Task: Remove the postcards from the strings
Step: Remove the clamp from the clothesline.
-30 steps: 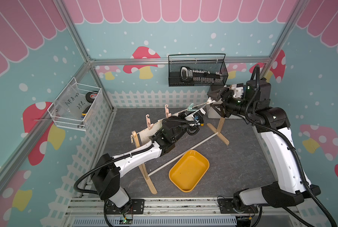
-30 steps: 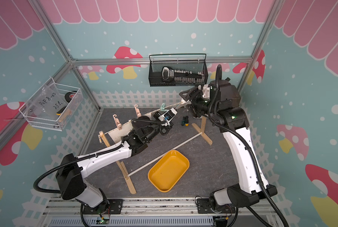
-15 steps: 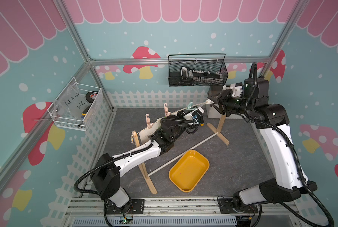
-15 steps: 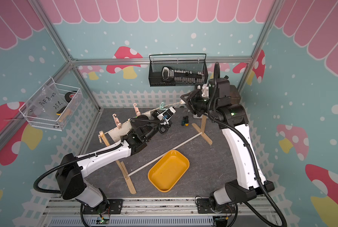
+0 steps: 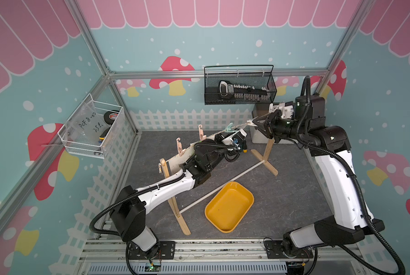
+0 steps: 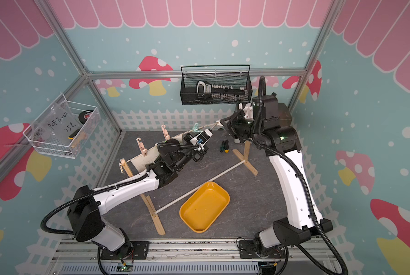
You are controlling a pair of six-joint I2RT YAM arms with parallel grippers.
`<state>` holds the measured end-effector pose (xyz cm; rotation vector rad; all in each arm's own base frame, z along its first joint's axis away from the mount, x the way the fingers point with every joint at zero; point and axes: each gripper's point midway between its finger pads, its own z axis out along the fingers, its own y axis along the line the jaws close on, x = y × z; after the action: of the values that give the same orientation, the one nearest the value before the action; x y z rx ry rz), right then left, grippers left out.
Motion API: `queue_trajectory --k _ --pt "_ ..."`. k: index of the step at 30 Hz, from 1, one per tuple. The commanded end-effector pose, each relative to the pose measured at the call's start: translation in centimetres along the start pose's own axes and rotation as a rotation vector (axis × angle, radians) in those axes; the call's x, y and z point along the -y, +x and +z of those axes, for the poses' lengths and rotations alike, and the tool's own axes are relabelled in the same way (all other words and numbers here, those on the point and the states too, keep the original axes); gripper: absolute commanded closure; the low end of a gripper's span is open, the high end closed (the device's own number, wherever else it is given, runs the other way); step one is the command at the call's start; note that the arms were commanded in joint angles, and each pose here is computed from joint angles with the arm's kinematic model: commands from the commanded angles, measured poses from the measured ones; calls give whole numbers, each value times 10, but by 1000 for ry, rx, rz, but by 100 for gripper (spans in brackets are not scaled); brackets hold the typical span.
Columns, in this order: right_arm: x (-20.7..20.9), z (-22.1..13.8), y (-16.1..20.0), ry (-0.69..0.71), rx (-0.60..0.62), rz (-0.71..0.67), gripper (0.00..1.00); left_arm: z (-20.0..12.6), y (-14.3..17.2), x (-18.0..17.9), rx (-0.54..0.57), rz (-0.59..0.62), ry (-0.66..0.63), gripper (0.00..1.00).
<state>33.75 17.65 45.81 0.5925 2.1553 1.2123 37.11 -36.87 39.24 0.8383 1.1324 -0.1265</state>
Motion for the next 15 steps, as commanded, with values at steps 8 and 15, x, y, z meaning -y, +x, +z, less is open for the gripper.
queue_trajectory --k 8,15 --pt "-11 -23 5 -36 23 -75 79 -4 15 10 -7 53 34 93" --pt "-10 -39 9 -48 39 -97 79 -7 17 15 -7 54 50 94"
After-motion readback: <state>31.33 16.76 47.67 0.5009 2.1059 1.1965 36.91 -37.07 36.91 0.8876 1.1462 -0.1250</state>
